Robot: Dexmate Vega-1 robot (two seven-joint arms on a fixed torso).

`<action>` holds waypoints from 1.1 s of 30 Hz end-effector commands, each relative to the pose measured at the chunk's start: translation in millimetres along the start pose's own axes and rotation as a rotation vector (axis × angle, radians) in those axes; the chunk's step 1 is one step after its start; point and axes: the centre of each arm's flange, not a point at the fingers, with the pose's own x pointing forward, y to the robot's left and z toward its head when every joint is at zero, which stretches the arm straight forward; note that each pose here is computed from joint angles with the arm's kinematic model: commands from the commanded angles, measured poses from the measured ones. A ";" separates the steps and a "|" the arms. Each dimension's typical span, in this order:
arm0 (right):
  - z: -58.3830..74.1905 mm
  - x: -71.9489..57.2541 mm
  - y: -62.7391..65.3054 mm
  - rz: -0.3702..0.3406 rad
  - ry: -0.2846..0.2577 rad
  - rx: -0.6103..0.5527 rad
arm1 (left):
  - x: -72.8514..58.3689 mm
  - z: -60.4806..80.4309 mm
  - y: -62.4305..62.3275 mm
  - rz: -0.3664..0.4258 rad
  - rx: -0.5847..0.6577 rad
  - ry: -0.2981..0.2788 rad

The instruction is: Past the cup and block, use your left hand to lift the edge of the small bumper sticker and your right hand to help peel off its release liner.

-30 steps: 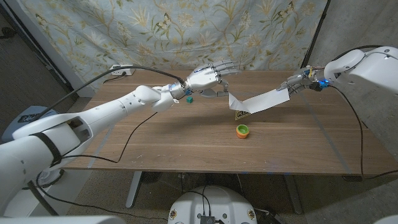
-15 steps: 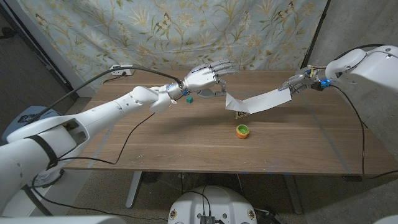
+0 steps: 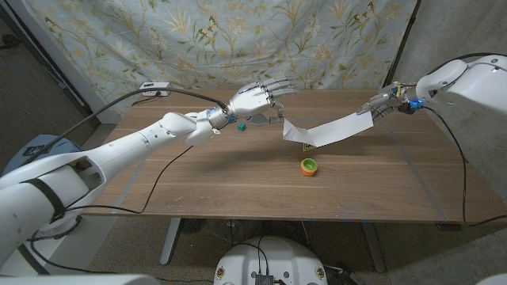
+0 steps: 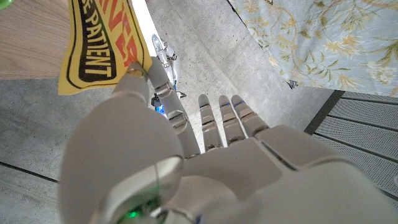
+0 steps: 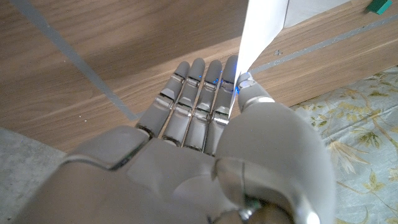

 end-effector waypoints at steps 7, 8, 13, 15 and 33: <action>2.0 2.4 -2.3 -0.001 0.023 -0.015 | -17.6 -1.1 8.6 -0.024 0.011 0.019; 2.4 2.7 -2.2 0.000 0.025 -0.016 | -18.4 -1.4 8.9 -0.025 0.011 0.020; 3.7 4.8 -2.7 0.000 0.029 -0.019 | -22.6 -2.5 11.0 -0.032 0.013 0.024; 4.5 5.5 -2.8 0.000 0.033 -0.018 | -24.2 -2.9 11.6 -0.034 0.015 0.026; 11.6 10.3 -1.8 0.002 0.036 -0.028 | -38.7 -4.2 19.4 -0.054 0.023 0.045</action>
